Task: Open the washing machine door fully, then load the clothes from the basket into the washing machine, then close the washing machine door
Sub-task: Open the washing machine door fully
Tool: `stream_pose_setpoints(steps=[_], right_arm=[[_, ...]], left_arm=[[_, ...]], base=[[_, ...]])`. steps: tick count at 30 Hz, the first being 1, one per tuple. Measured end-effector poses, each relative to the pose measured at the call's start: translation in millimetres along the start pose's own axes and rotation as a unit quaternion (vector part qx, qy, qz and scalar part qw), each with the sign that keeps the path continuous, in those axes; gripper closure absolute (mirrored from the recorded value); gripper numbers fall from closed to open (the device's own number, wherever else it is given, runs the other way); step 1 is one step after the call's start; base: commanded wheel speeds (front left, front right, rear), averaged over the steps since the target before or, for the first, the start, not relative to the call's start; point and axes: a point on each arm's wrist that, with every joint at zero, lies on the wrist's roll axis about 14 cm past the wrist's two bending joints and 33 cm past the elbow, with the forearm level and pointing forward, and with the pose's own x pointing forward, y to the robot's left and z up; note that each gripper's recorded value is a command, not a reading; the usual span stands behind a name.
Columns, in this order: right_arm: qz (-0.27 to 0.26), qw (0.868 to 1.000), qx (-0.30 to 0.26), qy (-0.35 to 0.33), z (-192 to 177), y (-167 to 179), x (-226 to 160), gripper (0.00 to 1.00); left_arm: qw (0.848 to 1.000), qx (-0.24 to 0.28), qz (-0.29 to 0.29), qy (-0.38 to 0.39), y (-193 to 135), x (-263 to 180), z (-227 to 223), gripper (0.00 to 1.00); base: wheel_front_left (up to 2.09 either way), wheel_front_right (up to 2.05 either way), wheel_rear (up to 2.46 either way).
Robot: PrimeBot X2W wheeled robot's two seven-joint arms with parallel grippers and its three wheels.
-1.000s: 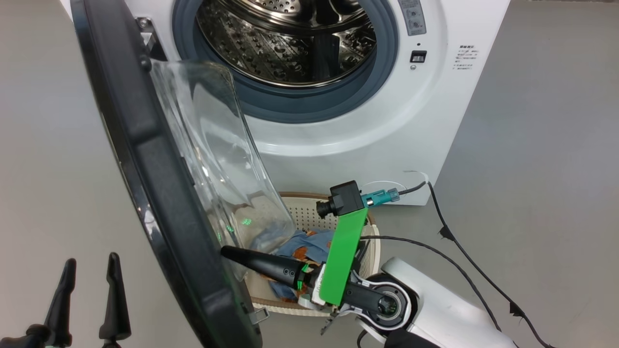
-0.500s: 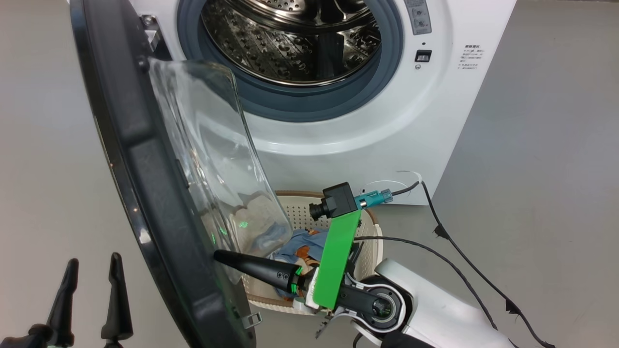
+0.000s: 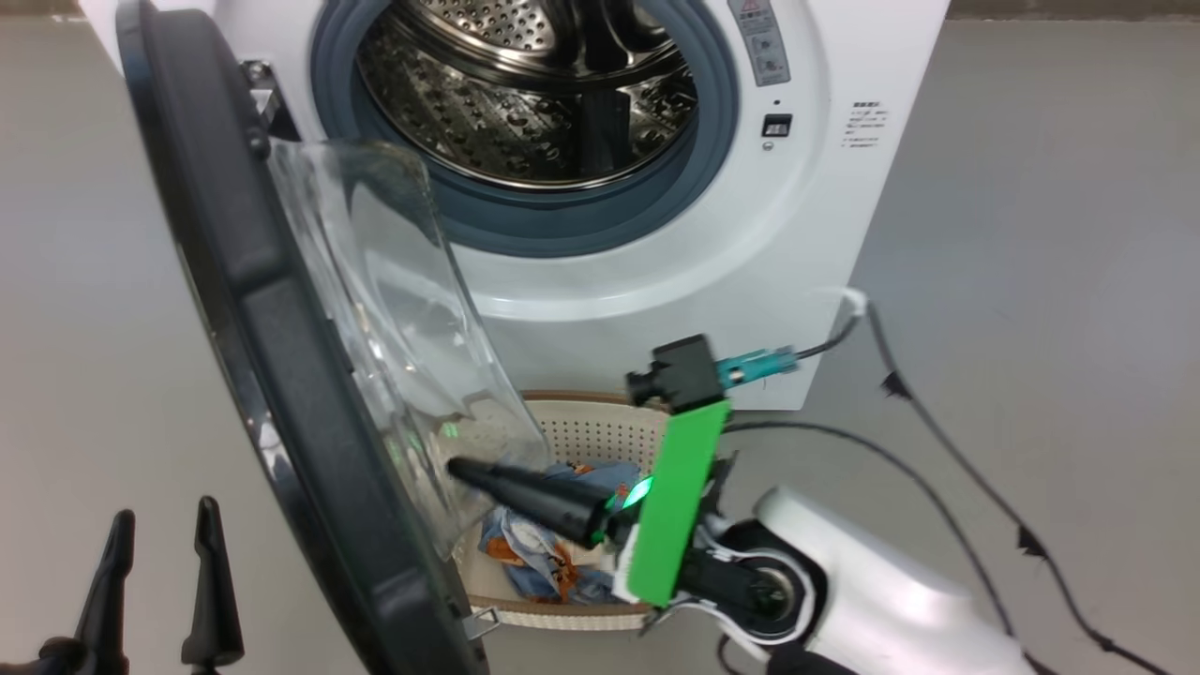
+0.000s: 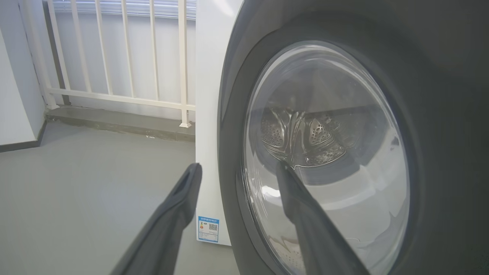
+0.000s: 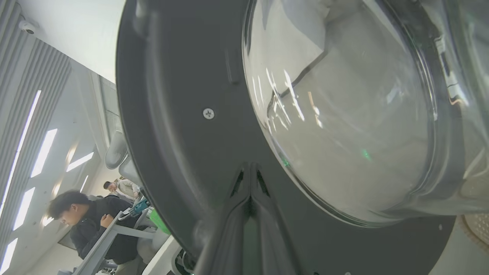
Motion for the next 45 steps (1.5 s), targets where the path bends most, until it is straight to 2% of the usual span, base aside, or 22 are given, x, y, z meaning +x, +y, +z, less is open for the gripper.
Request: stream_pose_setpoints(steps=[3, 4, 5, 6, 8, 11, 12, 14, 15, 20, 24, 25, 28, 35, 45], right_arm=[[-0.016, 0.998, -0.047, -0.034, 15.6, -5.2, -12.9, 1.00], [-0.020, 0.997, -0.061, -0.046, 20.7, -5.7, -16.7, 0.90], [-0.020, 0.997, -0.061, -0.046, 20.7, -5.7, -16.7, 0.68], [-0.026, 0.993, -0.090, -0.068, 29.2, -6.3, -24.6, 0.60], [-0.032, 0.989, -0.112, -0.088, 36.4, -6.8, -32.2, 0.53], [-0.043, 0.981, -0.148, -0.120, 47.8, -9.2, -45.1, 0.06], [-0.047, 0.977, -0.161, -0.128, 50.8, -10.1, -49.4, 0.00], [-0.052, 0.974, -0.175, -0.135, 53.1, -11.6, -53.7, 0.00], [-0.063, 0.966, -0.203, -0.149, 58.2, -15.6, -62.8, 0.00], [-0.105, 0.938, -0.275, -0.181, 75.6, -33.7, -89.2, 0.00], [-0.145, 0.917, -0.314, -0.198, 87.2, -49.1, -110.5, 0.00], [-0.145, 0.917, -0.314, -0.198, 87.2, -49.1, -110.5, 0.00], [-0.183, 0.899, -0.339, -0.208, 94.0, -63.9, -130.3, 0.00], [-0.263, 0.852, -0.371, -0.260, 110.3, -85.7, -182.9, 0.00], [-0.360, 0.808, -0.357, -0.300, 87.6, -114.5, -237.5, 0.00]], left_arm=[[1.000, -0.002, -0.002, 0.003, -1.6, -2.3, -1.9, 0.00], [1.000, -0.002, -0.003, 0.003, -2.2, -2.4, -1.8, 0.00], [1.000, -0.002, -0.003, 0.003, -2.2, -2.4, -1.8, 0.00], [1.000, -0.002, -0.005, 0.002, -3.6, -2.0, -1.1, 0.00], [1.000, -0.002, -0.007, 0.000, -5.1, -1.5, -0.1, 0.00], [1.000, -0.003, -0.009, -0.004, -6.0, -1.7, 1.8, 0.00], [1.000, -0.003, -0.009, -0.004, -6.3, -2.3, 2.0, 0.00], [1.000, -0.003, -0.009, -0.003, -6.3, -3.7, 1.6, 0.00], [1.000, -0.004, -0.010, 0.000, -6.7, -5.9, 0.6, 0.00], [1.000, -0.004, -0.015, -0.003, -9.5, -5.2, 1.7, 0.00], [1.000, -0.004, -0.017, 0.002, -10.4, -6.7, -0.8, 0.00], [1.000, -0.004, -0.017, 0.002, -10.4, -6.7, -0.8, 0.00], [1.000, -0.006, -0.021, 0.002, -13.2, -5.2, -1.4, 0.00], [1.000, -0.008, -0.027, 0.006, -17.5, -1.7, -4.6, 0.00], [1.000, -0.007, -0.027, 0.013, -17.6, 0.5, -9.4, 0.00]], base=[[0.00, 0.00, 0.00], [0.00, 0.00, 0.00], [0.00, 0.00, 0.00], [0.00, 0.00, 0.00], [0.00, 0.00, 0.00], [0.00, 0.00, 0.00], [0.00, 0.00, 0.00], [0.00, 0.00, 0.00], [0.00, 0.00, 0.00], [0.00, 0.00, 0.00], [0.00, 0.00, 0.00], [0.00, 0.00, 0.00], [0.00, 0.00, 0.00], [0.00, 0.00, 0.00], [0.00, 0.00, 0.00]])
